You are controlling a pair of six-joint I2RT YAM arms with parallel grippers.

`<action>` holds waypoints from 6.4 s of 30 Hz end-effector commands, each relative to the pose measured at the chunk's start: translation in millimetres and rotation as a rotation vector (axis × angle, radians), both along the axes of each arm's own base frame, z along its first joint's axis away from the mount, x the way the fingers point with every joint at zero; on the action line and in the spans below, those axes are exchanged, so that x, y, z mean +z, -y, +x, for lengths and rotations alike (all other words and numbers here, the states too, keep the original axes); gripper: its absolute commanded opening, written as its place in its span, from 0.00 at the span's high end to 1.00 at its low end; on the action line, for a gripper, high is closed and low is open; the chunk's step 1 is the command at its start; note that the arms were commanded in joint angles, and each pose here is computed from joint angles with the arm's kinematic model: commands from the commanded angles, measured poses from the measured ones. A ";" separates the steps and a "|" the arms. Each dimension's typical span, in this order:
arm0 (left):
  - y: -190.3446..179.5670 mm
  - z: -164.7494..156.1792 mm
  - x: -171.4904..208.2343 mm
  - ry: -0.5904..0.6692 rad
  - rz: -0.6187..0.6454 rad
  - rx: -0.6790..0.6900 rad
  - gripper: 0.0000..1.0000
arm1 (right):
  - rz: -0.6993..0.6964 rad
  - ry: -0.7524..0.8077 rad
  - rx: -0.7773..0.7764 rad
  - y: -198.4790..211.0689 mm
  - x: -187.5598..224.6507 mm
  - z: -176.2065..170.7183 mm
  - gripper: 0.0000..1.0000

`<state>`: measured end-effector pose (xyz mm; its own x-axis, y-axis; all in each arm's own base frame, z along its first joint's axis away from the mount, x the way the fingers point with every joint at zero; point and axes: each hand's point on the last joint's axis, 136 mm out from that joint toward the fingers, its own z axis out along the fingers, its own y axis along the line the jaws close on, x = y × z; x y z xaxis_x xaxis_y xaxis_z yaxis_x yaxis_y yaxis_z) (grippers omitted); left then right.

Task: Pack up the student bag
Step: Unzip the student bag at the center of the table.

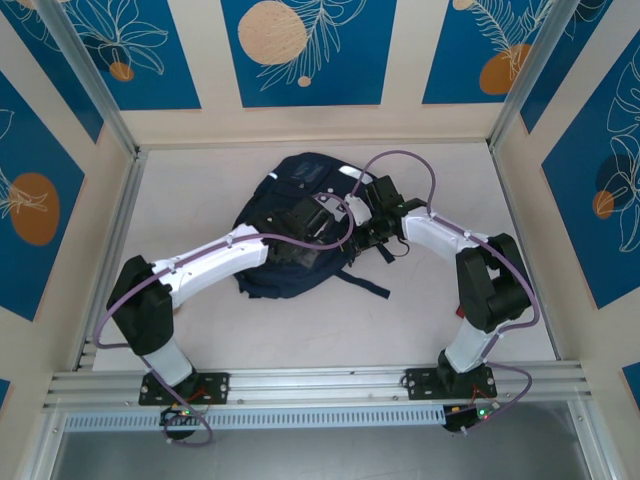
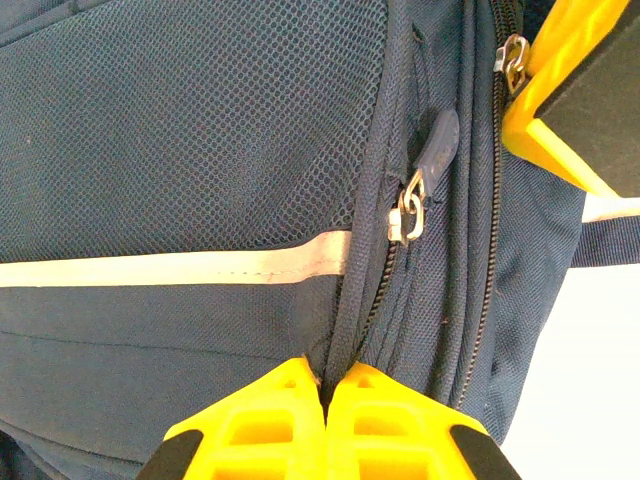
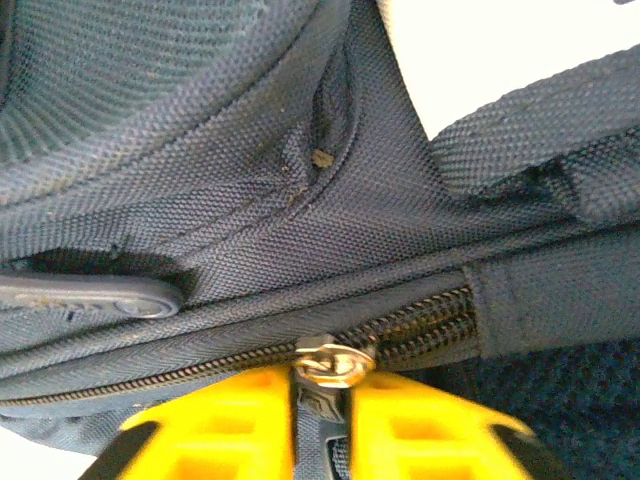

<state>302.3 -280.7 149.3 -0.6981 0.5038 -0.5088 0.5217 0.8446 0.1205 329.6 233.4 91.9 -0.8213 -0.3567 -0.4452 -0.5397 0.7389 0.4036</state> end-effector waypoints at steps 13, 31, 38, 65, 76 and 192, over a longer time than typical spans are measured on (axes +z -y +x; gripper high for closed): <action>14.4 26.3 30.4 0.074 -0.143 0.073 1.00 | 0.332 -0.208 -0.007 -35.9 36.0 -61.0 1.00; 42.9 26.7 33.1 -0.024 -0.328 0.073 0.94 | 0.350 -0.185 -0.200 -48.4 25.8 -80.4 1.00; 25.5 18.1 44.9 -0.071 -0.387 -0.043 0.55 | 0.404 -0.184 -0.363 0.0 42.0 -56.1 1.00; 52.4 35.8 -26.5 0.044 -0.107 -0.607 0.49 | 0.579 -0.257 -0.483 66.9 75.0 -10.1 1.00; 64.4 63.9 7.8 0.202 -0.246 -0.453 0.99 | 0.614 -0.482 -0.495 53.7 55.9 -40.5 1.00; 31.3 -40.5 19.0 -0.263 -0.784 0.025 0.43 | 0.643 -0.515 -0.601 -29.6 114.3 32.8 0.60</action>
